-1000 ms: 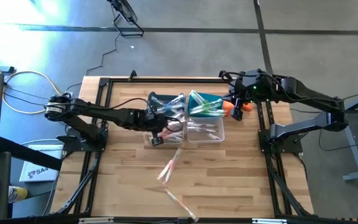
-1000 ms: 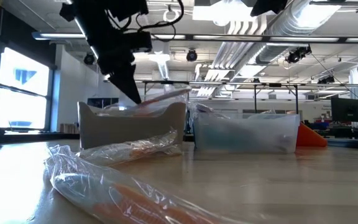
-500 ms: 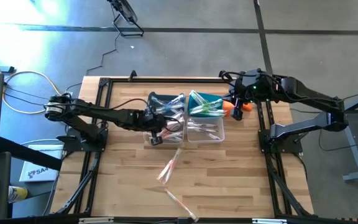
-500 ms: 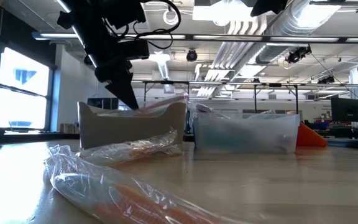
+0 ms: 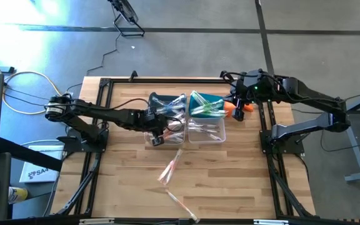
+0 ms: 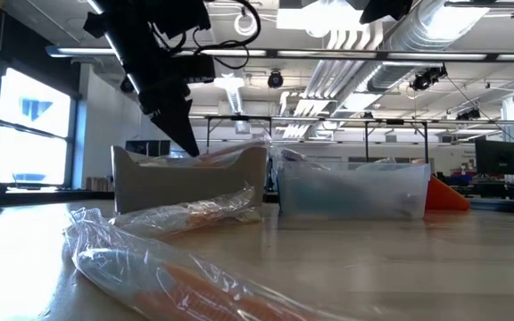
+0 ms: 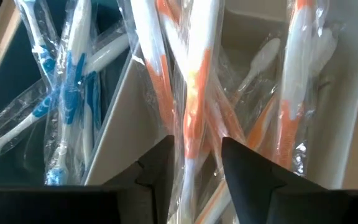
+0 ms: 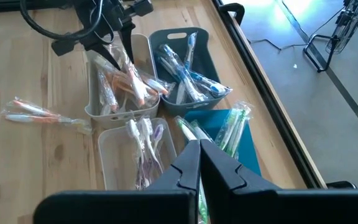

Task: Pick & Place Toothbrushes
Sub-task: Put the orange toothbrush into the gray bin

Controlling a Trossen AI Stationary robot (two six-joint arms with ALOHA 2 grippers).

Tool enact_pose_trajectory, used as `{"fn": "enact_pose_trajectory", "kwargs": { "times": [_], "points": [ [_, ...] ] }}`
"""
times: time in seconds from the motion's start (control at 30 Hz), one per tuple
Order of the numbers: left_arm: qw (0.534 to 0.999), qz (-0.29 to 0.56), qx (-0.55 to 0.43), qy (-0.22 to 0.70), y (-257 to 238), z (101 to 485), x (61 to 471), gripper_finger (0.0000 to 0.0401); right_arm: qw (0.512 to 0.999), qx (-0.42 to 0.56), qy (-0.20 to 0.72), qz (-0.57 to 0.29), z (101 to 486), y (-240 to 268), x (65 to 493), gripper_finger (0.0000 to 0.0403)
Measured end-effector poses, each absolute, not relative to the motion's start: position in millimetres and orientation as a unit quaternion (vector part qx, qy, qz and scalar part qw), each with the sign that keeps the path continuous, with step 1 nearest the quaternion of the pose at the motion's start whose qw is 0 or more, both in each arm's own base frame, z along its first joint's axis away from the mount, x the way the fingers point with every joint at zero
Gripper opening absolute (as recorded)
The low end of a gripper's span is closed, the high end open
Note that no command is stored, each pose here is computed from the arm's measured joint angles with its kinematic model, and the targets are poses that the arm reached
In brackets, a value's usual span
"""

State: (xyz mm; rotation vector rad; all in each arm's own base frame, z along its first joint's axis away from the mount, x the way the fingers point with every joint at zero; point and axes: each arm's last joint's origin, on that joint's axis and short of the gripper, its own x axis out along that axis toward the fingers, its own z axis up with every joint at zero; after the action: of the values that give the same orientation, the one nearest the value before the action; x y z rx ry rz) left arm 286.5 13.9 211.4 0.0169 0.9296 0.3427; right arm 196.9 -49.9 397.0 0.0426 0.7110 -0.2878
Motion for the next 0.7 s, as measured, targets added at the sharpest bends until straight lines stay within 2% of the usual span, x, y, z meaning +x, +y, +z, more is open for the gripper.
{"fn": "enact_pose_trajectory", "kwargs": {
  "times": [0.4, 0.6, 0.7],
  "points": [
    [0.873, 0.163, -0.001, 0.459, 14, 267, 295, 0.0132, 0.927, 0.021, 0.347, -0.14, 397, -50, 197, 0.0004],
    [0.878, 0.189, -0.067, 0.435, 13, 299, 298, 0.0132, 0.929, 0.025, 0.347, -0.126, 397, -49, 197, 0.0004],
    [0.884, 0.177, -0.113, 0.418, 12, 312, 300, 0.0132, 0.93, 0.028, 0.347, -0.116, 397, -48, 197, 0.0004]
  ]
}}
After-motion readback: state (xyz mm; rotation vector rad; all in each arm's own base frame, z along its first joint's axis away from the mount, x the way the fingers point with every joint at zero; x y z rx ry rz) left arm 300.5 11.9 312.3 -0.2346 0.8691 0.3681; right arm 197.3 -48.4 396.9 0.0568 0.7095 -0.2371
